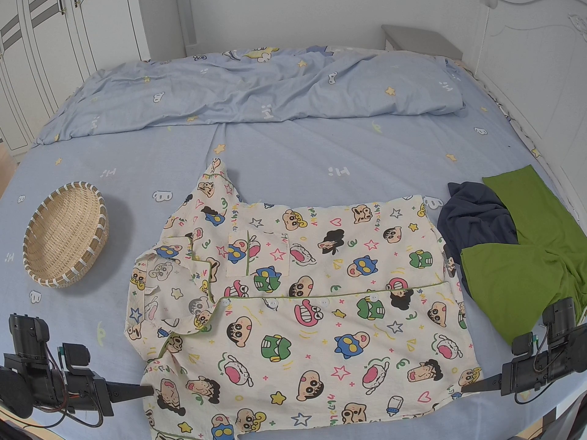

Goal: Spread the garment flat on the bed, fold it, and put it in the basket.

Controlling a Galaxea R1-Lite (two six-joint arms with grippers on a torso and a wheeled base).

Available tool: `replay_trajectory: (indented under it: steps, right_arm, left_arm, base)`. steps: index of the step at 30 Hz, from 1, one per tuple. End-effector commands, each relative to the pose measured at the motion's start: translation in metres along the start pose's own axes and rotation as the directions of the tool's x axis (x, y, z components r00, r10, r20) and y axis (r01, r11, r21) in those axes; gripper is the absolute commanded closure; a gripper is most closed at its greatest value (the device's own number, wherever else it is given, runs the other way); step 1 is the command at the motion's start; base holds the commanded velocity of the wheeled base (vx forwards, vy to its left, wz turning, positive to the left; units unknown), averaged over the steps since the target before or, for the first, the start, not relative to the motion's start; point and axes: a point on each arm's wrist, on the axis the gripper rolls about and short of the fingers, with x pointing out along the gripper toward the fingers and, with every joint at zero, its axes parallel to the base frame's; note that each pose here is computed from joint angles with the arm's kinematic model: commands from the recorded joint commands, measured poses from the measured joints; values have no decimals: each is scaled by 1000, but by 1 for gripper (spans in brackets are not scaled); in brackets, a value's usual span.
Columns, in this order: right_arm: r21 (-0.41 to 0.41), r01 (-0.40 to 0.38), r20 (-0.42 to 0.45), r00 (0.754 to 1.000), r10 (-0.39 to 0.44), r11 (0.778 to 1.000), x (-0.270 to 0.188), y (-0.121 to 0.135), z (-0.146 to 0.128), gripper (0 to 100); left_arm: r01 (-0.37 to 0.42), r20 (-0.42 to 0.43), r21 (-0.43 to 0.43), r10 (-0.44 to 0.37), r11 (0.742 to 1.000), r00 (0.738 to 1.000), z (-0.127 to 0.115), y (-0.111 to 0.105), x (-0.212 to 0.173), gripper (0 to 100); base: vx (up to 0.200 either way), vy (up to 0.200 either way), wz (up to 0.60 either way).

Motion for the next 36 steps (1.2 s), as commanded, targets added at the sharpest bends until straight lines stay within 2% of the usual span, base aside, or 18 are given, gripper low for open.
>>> replay_trajectory:
  steps: [1, 5, 11, 17, 25, 36]
  right_arm:
    - [-23, -1, 17, 1000, 2, 1000, -1, 2, 4, 100]
    - [-26, -4, 33, 999, 5, 1000, -3, 5, 9, 100]
    - [-52, -29, 64, 997, 32, 998, -8, 13, 22, 100]
    - [-69, -47, 67, 996, 52, 996, -11, 25, 37, 100]
    - [-110, -47, 100, 993, 59, 993, -13, 30, 54, 100]
    - [-131, -47, 145, 987, 66, 990, -16, 35, 78, 100]
  left_arm:
    - [-9, 11, -6, 9, 1000, 1000, -2, 0, -2, 100]
    - [-9, 23, -1, 9, 1000, 1000, -1, -1, -3, 100]
    - [7, 96, 2, -7, 1000, 995, 10, -13, -10, 100]
    - [82, 137, -56, -73, 995, 988, 33, -31, -11, 100]
    - [83, 174, -30, -76, 996, 982, 50, -33, -13, 100]
    - [77, 184, -22, -72, 997, 980, 57, -30, -11, 100]
  base:
    - [0, 0, 0]
    - [0, 0, 0]
    - [0, 0, 0]
    - [0, 0, 0]
    - [0, 0, 0]
    - [0, 0, 0]
